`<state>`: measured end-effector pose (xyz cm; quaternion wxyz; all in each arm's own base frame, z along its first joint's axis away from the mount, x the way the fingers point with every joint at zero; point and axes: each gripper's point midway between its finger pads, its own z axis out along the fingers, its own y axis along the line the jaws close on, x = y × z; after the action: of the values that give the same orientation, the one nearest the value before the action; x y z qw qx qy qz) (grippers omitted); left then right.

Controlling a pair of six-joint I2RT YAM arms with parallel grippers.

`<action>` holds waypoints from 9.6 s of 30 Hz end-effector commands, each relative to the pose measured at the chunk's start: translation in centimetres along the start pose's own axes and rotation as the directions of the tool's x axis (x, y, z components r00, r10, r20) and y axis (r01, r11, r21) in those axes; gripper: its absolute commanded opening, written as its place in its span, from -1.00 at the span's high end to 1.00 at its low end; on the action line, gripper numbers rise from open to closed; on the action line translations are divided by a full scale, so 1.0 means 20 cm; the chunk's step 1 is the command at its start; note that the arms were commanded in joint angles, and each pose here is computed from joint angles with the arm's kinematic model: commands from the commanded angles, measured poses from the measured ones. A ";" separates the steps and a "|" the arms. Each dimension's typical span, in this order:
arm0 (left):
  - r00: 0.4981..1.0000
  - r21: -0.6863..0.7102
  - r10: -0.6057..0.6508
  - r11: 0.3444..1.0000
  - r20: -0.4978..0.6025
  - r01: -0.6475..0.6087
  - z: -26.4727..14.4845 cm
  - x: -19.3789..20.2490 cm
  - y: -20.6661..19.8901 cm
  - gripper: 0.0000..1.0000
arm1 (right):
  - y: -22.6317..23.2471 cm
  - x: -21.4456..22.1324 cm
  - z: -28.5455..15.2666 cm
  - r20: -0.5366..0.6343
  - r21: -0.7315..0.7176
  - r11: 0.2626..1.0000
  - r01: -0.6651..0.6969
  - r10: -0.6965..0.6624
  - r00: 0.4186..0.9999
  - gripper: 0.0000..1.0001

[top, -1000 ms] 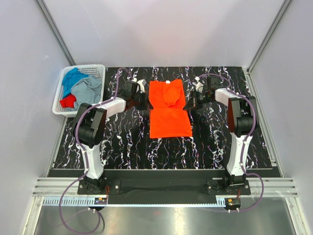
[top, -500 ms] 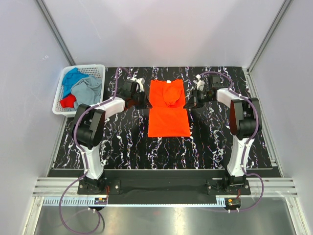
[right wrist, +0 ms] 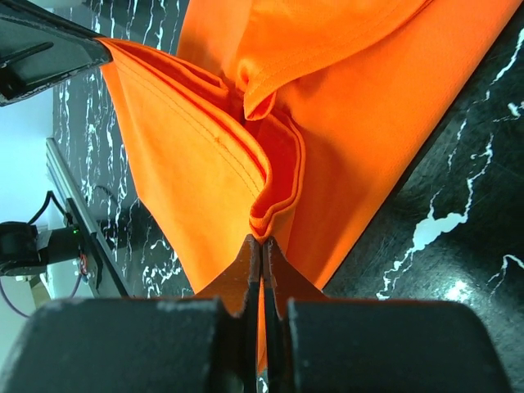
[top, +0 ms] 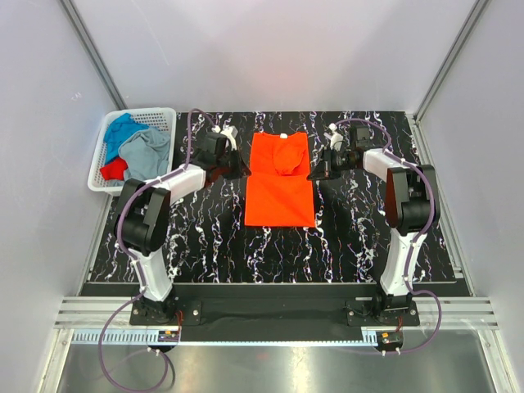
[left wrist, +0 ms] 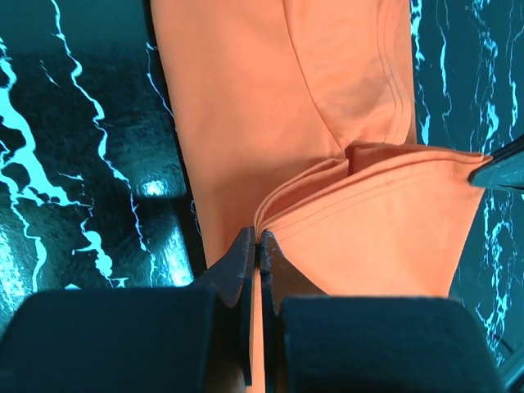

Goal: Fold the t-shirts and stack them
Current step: Fold the tshirt

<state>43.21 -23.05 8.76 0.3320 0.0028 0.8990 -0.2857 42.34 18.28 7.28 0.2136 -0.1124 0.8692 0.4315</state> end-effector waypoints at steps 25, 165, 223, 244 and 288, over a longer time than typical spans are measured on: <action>0.999 -0.033 -0.023 0.999 0.023 0.024 0.24 -0.19 0.16 0.51 | -0.24 -0.22 0.04 0.055 0.157 0.987 -0.046 0.037 0.998 0.30; 0.890 -0.127 -0.282 0.959 -0.358 0.252 -0.24 0.90 0.03 1.00 | -0.17 0.86 -0.24 0.184 0.564 0.647 -0.513 0.508 0.842 1.00; 0.960 -0.111 -0.280 0.955 -0.025 0.275 -0.52 -0.03 -0.28 1.00 | 0.44 -0.19 -0.51 0.367 0.443 0.836 -0.323 0.159 0.917 1.00; 0.929 0.372 -0.314 0.900 0.197 0.225 0.50 -1.00 0.12 -0.09 | -0.42 -1.05 0.19 0.426 0.245 0.930 -0.273 0.149 0.892 0.36; 0.969 0.068 -0.215 0.972 -0.119 0.224 0.22 -0.01 -0.01 0.65 | -0.14 -0.29 0.01 0.197 0.007 0.983 -0.182 0.177 0.964 -0.11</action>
<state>46.94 -24.06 3.16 0.2219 -0.0784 0.9053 -0.3535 49.53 16.47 3.75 0.2429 0.0434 0.8698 0.4273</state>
